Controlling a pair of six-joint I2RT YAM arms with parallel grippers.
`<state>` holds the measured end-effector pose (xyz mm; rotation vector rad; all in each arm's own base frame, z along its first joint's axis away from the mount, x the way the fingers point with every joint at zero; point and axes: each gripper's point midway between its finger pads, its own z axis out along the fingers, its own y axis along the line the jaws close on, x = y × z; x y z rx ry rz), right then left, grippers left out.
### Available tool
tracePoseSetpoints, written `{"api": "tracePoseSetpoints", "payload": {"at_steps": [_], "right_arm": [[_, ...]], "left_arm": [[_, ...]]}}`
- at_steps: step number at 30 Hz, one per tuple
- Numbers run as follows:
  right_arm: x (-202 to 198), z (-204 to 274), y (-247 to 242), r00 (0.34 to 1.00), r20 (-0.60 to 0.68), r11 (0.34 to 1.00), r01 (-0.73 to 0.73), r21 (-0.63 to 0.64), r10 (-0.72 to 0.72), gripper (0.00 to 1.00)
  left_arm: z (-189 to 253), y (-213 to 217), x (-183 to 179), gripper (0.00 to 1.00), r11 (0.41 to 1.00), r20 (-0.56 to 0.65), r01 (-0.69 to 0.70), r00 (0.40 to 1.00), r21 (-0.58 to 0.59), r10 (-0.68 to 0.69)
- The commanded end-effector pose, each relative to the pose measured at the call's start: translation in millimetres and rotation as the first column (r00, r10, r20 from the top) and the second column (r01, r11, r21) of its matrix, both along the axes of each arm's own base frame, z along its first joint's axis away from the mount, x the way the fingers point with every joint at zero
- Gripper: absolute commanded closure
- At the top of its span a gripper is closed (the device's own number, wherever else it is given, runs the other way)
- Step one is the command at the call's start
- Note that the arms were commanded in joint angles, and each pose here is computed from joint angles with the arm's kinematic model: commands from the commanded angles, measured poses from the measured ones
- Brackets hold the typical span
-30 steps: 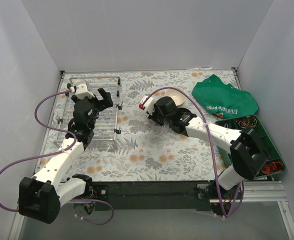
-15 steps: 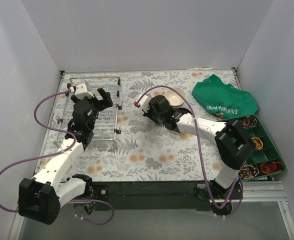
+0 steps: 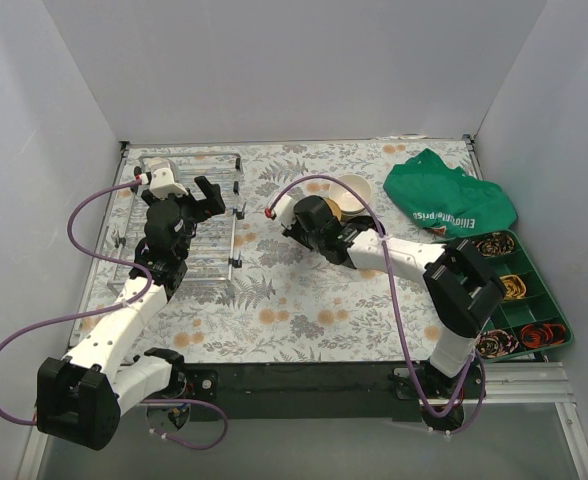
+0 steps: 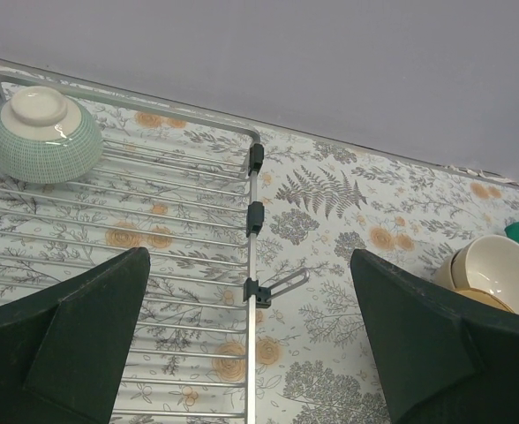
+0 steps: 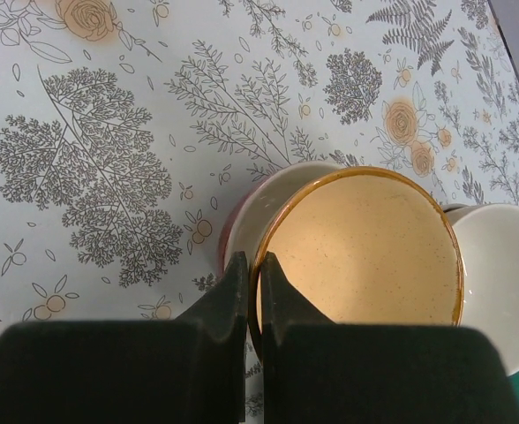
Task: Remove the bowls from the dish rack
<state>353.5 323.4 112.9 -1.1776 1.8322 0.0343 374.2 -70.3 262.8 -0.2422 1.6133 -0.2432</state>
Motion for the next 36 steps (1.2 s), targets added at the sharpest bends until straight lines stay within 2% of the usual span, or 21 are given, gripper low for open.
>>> {"api": "tracePoseSetpoints", "payload": {"at_steps": [1, 12, 16, 29, 32, 36], "right_arm": [[12.4, 75.8, 17.0, 0.982, 0.187, 0.994, 0.013, 0.109, -0.033, 0.99], [2.0, 84.0, 15.6, 0.977, 0.213, 0.993, 0.001, 0.116, -0.026, 0.99], [12.9, 66.7, 14.2, 0.977, 0.208, 0.997, 0.028, 0.065, -0.041, 0.99], [24.7, 20.1, 14.2, 0.993, 0.099, 0.996, 0.048, 0.078, -0.056, 0.99], [26.6, 15.1, 13.3, 0.995, 0.086, 0.995, 0.053, 0.08, -0.06, 0.94], [24.6, 18.0, 15.3, 0.996, 0.074, 0.994, 0.049, 0.098, -0.057, 0.76]], "left_arm": [[20.6, 4.1, -3.2, 0.02, 1.0, 0.048, -0.011, 0.999, -0.001, 0.011], [19.8, 4.1, -3.2, 0.02, 1.0, 0.048, -0.011, 0.999, 0.001, 0.011], [17.0, 4.1, -2.6, 0.02, 1.0, 0.041, -0.011, 0.999, 0.006, 0.01], [19.9, 3.9, -3.5, 0.02, 1.0, 0.05, -0.008, 0.999, 0.005, 0.007], [19.3, 3.9, -3.3, 0.02, 1.0, 0.048, -0.008, 0.999, 0.008, 0.007], [19.1, 3.8, -2.9, 0.02, 1.0, 0.048, -0.006, 0.999, 0.007, 0.006]]}}
